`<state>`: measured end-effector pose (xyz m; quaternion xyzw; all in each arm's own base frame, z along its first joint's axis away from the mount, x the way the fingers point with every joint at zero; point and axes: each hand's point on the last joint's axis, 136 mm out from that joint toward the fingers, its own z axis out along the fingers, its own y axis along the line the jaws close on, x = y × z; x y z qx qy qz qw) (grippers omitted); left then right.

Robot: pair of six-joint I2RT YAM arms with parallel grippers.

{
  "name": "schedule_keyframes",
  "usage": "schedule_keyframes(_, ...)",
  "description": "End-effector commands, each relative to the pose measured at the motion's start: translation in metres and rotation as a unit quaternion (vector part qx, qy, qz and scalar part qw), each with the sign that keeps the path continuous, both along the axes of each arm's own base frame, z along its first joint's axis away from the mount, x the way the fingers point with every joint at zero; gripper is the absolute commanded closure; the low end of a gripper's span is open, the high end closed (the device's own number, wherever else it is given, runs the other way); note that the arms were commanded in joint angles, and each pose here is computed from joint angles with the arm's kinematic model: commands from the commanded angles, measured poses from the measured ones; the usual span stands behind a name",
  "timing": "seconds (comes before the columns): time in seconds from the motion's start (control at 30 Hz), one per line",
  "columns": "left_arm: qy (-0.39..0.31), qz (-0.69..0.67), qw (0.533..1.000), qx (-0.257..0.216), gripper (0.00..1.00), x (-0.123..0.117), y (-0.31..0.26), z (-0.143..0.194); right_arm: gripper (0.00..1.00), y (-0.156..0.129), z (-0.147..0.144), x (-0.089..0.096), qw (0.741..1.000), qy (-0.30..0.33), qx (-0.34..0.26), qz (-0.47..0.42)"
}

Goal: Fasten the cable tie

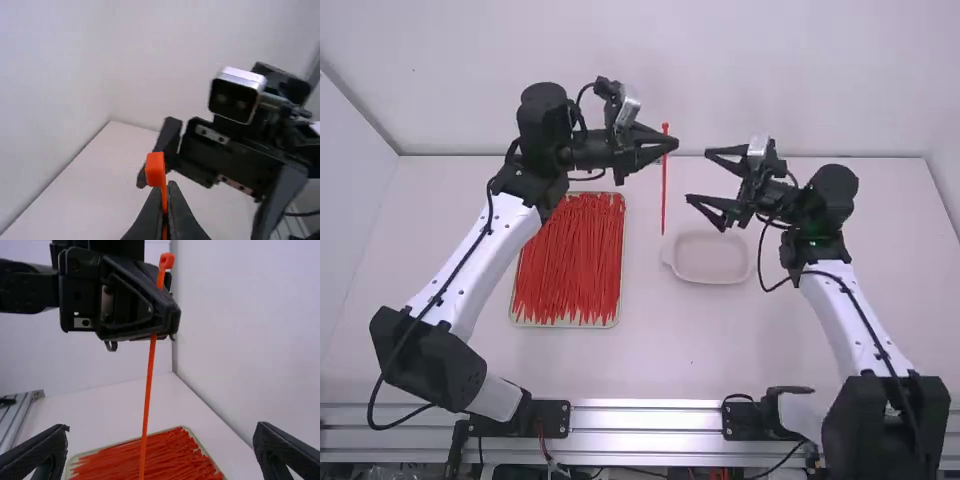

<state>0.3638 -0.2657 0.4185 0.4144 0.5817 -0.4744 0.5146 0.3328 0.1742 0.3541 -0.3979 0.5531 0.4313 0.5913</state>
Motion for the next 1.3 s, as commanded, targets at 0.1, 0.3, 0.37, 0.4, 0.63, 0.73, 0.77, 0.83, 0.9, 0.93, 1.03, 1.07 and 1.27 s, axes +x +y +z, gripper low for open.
schedule_keyframes(0.1,-0.022,-0.033,0.999,-0.006,0.98,-0.012,0.0,0.013,0.01,0.003,0.011,0.002,0.998,0.04,0.032,0.042)
schedule_keyframes(0.3,-0.044,-0.07,0.996,-0.016,0.98,-0.025,-0.003,0.022,0.01,0.012,0.011,0.013,0.995,0.058,0.066,0.046)
schedule_keyframes(0.37,-0.039,-0.07,0.997,-0.02,0.98,-0.025,-0.003,0.024,0.01,0.015,0.01,0.015,0.994,0.064,0.071,0.049)
schedule_keyframes(0.4,-0.037,-0.07,0.997,-0.022,0.98,-0.026,-0.002,0.026,0.01,0.017,0.009,0.016,0.994,0.069,0.074,0.05)
schedule_keyframes(0.63,-0.04,-0.07,0.996,-0.023,0.98,-0.026,-0.002,0.027,0.07,0.043,-0.003,0.011,0.991,0.081,0.072,0.083)
schedule_keyframes(0.73,-0.04,-0.07,0.996,-0.024,0.98,-0.026,-0.002,0.027,0.16,0.05,-0.004,0.007,0.99,0.08,0.069,0.092)
schedule_keyframes(0.77,-0.036,-0.069,0.997,-0.024,0.98,-0.025,-0.002,0.027,0.19,0.051,-0.004,0.006,0.99,0.079,0.07,0.093)
schedule_keyframes(0.83,-0.033,-0.068,0.997,-0.025,0.98,-0.025,-0.002,0.027,0.29,0.054,-0.004,0.004,0.99,0.073,0.068,0.096)
schedule_keyframes(0.9,-0.033,-0.065,0.997,-0.025,0.98,-0.024,0.0,0.027,0.48,0.055,-0.004,0.004,0.991,0.066,0.066,0.097)
schedule_keyframes(0.93,-0.033,-0.066,0.997,-0.025,0.98,-0.024,0.0,0.027,0.63,0.054,-0.004,0.004,0.991,0.068,0.067,0.096)
schedule_keyframes(1.03,-0.033,-0.066,0.997,-0.025,0.98,-0.024,0.0,0.027,1.0,0.054,-0.004,0.004,0.991,0.069,0.067,0.096)
schedule_keyframes(1.07,-0.033,-0.066,0.997,-0.025,0.98,-0.024,0.0,0.027,1.0,0.054,-0.004,0.004,0.991,0.07,0.067,0.096)
schedule_keyframes(1.27,-0.036,-0.065,0.997,-0.025,0.87,-0.023,0.0,0.028,1.0,0.054,-0.004,0.004,0.991,0.069,0.067,0.096)
